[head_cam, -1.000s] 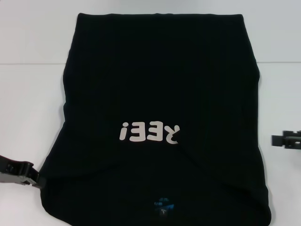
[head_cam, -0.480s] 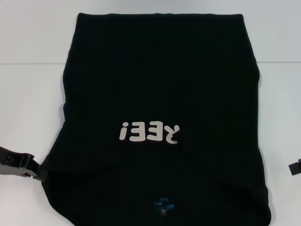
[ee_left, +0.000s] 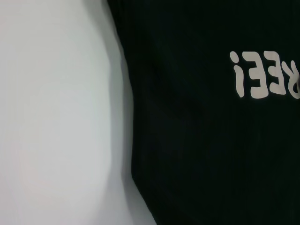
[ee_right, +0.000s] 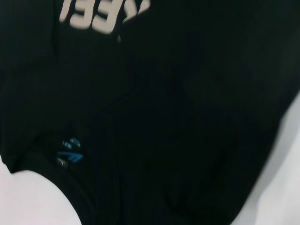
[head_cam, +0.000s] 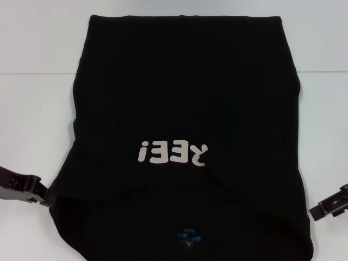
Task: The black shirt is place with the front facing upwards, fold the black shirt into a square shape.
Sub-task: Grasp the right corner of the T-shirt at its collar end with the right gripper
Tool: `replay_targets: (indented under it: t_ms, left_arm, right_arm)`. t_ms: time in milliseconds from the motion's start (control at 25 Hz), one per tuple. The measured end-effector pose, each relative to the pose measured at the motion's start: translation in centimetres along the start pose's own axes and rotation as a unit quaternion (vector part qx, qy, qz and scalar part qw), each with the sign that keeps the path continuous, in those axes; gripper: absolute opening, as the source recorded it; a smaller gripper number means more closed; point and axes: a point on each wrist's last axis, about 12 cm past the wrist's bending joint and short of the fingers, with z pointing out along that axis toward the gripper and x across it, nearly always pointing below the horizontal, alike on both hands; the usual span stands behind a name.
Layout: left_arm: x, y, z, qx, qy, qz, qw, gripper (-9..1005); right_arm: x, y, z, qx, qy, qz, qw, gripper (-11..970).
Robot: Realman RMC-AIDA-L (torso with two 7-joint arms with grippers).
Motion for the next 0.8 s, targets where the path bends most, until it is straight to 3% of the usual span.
replay_targets:
  t_ms: [360, 800]
  left_arm:
    - [0.0, 0.0, 0.0, 0.0, 0.001, 0.0, 1.0, 3]
    - [-0.1, 0.0, 0.1, -0.001, -0.002, 0.001, 1.0, 3]
  right_arm:
    - [-2.9, 2.8, 2.2, 0.059, 0.059, -0.045, 0.996, 758]
    - [-4.5, 5.2, 3.7, 0.064, 0.079, -0.085, 0.991, 753]
